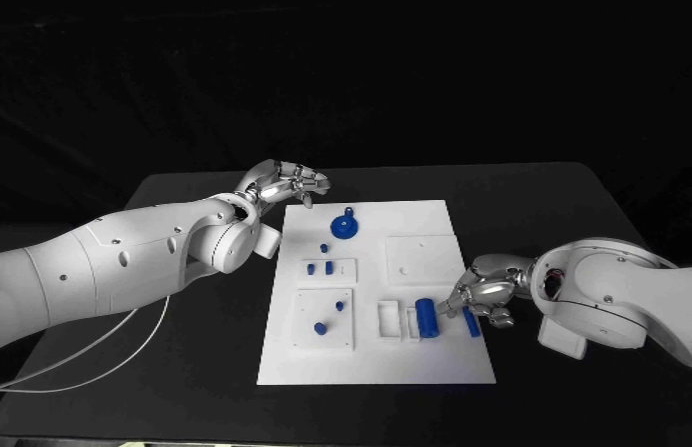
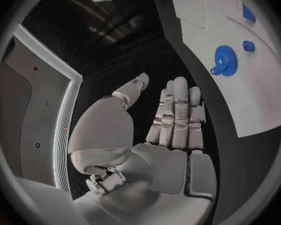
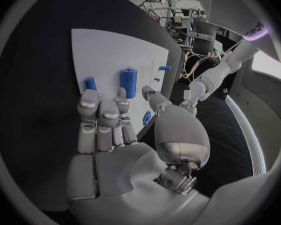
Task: Assemble the parts on the task board
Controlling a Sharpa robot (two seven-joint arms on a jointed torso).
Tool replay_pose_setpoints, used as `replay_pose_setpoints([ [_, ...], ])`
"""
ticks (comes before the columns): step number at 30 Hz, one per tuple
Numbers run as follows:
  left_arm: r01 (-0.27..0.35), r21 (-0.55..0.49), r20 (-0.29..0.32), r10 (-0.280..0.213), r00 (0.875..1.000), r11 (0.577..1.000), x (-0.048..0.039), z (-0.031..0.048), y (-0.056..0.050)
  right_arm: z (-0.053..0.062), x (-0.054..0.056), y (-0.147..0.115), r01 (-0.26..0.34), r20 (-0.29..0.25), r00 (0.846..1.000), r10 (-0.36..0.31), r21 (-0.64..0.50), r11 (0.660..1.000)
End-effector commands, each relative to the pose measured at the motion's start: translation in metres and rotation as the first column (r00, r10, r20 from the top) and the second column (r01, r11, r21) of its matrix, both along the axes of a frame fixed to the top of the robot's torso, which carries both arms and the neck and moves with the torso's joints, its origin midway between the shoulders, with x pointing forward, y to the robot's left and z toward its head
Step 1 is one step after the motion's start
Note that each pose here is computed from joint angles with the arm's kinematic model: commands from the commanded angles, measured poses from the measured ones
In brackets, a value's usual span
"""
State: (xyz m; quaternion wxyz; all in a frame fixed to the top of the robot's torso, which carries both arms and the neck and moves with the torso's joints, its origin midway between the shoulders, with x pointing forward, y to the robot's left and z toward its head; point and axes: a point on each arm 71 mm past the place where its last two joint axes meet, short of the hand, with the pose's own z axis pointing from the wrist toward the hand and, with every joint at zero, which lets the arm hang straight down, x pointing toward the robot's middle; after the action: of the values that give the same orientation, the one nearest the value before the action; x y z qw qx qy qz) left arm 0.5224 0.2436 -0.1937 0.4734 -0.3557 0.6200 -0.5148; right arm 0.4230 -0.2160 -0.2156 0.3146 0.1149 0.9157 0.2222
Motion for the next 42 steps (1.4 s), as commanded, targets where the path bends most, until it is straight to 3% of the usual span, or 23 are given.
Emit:
replay_pose_setpoints([
  [1, 0.031, -0.027, 0.001, -0.031, 1.000, 0.999, -0.0033, 0.0008, -0.005, -0.005, -0.003, 0.002, 0.014, -0.023, 1.000, -0.015, -0.073, 0.997],
  [21, 0.054, -0.048, -0.009, -0.054, 0.998, 0.997, -0.0094, 0.0009, -0.009, -0.028, 0.000, 0.025, -0.025, 0.044, 0.999, 0.031, -0.148, 0.989],
  [42, 0.058, -0.050, -0.012, -0.058, 0.998, 0.997, -0.0097, 0.0008, -0.010, -0.035, 0.001, 0.041, -0.061, 0.049, 0.996, 0.069, -0.157, 0.986],
])
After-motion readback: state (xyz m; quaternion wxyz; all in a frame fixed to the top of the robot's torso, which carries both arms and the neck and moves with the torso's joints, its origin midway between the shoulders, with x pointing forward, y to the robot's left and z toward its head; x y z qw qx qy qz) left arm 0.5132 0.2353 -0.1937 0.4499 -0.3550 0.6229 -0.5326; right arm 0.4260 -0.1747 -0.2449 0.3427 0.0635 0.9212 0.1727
